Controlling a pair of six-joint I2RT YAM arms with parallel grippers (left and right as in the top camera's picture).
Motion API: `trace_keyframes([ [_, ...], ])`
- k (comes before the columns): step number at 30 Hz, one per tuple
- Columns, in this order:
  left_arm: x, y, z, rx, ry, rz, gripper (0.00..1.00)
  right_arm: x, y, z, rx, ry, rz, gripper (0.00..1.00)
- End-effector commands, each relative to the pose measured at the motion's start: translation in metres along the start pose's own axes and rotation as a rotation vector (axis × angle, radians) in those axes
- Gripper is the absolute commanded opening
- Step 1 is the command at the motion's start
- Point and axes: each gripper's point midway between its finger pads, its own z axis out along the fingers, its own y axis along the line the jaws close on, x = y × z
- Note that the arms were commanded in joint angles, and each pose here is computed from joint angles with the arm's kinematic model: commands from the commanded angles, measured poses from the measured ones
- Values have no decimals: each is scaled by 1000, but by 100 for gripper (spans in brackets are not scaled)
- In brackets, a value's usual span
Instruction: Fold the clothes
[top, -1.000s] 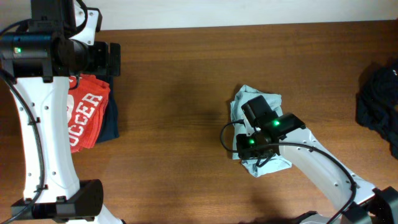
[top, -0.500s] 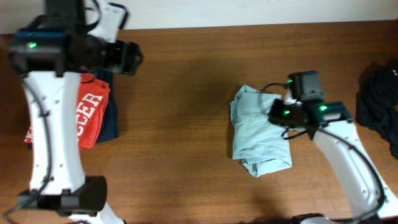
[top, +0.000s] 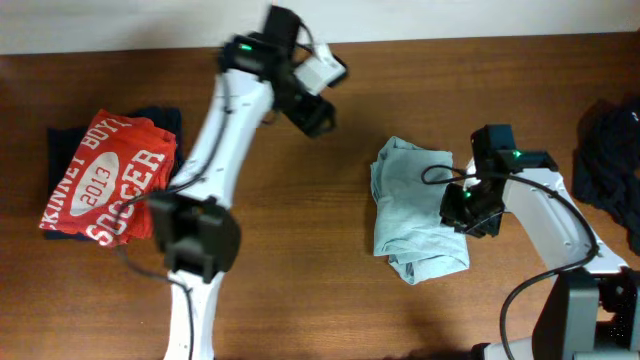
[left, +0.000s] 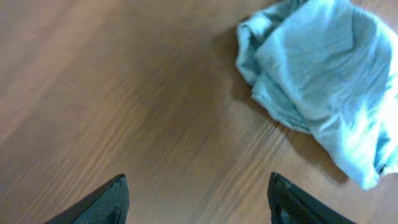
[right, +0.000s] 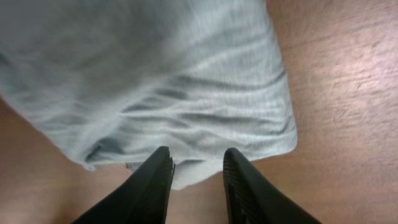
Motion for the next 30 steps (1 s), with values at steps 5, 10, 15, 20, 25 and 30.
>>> trace_keyframes([
  [5,-16,-49,77,133,0,143,53,14,-20,18,74,36,61,31],
  [10,-19,-68,111,152,10,189,47,15,-22,25,70,30,78,29],
  [15,-17,-76,131,165,20,207,66,5,-19,30,55,-13,84,31],
  [20,-6,-81,161,183,51,181,54,4,-19,30,54,-19,94,31],
  [25,-3,-73,182,156,52,138,31,3,-23,30,76,-29,138,27],
  [30,0,-65,188,117,67,106,9,-2,-28,30,106,-55,149,25],
])
